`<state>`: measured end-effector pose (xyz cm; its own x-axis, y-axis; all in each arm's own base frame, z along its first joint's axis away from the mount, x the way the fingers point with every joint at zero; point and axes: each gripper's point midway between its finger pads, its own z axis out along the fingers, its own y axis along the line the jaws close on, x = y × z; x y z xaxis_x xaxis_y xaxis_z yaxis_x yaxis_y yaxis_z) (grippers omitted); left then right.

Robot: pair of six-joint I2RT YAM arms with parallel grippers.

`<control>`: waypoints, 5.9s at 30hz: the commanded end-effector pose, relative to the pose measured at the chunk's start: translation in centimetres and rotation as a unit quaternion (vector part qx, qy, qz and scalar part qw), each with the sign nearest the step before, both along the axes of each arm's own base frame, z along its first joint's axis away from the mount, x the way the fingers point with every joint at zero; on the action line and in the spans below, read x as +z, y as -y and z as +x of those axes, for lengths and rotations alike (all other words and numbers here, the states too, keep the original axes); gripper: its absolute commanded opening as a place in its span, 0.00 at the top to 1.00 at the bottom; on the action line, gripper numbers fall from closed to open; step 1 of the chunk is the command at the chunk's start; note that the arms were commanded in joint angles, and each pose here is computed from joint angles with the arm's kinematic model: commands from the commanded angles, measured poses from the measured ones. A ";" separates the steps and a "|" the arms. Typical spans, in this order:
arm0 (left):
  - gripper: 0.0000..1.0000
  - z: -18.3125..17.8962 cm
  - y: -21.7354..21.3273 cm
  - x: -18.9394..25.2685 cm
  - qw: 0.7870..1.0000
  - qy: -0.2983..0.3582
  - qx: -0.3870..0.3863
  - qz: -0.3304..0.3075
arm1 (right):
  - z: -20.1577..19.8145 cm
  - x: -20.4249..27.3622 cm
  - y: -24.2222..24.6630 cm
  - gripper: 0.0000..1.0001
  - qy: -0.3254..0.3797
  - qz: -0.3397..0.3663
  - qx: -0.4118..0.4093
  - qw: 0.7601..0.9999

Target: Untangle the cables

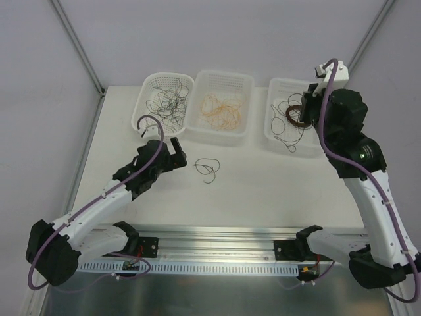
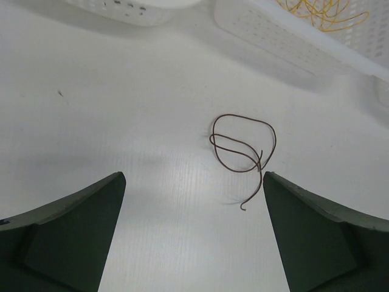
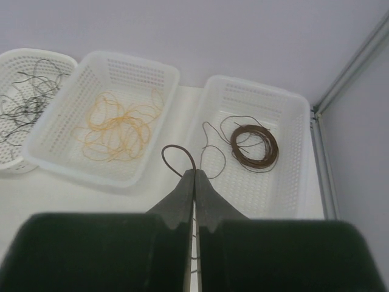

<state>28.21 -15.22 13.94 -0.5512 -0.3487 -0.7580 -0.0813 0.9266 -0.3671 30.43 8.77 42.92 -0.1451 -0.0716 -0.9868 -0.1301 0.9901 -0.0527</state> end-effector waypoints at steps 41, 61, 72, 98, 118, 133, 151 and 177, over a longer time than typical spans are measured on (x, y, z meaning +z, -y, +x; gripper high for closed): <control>0.01 -1.5 -8.0 2.9 0.983 -0.060 -0.067 0.158 | 3.3 -26.3 -18.6 0.20 -0.304 -0.019 0.258 0.917; 0.01 -1.2 -8.9 3.0 0.985 -0.056 -0.050 0.153 | -0.2 -37.3 -28.3 0.89 -0.359 -0.127 0.369 0.848; 0.01 -1.2 -8.9 2.9 0.986 -0.058 -0.052 0.149 | -0.6 -25.3 -24.7 0.99 -0.246 -0.136 0.360 0.889; 0.01 -1.3 -9.1 3.1 0.986 -0.052 -0.048 0.148 | 17.2 -13.9 5.9 0.93 -0.149 0.017 -0.045 0.988; 0.01 -1.3 -9.4 3.5 0.986 -0.043 -0.045 0.152 | 9.1 -14.8 6.5 0.00 -0.188 0.096 -0.069 0.975; 0.01 -6.2 -10.7 10.5 0.991 0.076 -0.023 0.106 | -11.0 -8.4 9.0 0.00 -0.047 0.099 -0.110 0.988; 0.01 -16.2 -15.0 14.4 0.957 0.282 0.064 0.000 | -18.7 -14.0 9.2 0.01 0.064 0.094 -0.083 0.990; 0.01 -16.5 -15.2 13.8 0.953 0.293 0.078 -0.025 | -19.1 -14.7 9.3 0.00 0.091 0.090 -0.076 0.989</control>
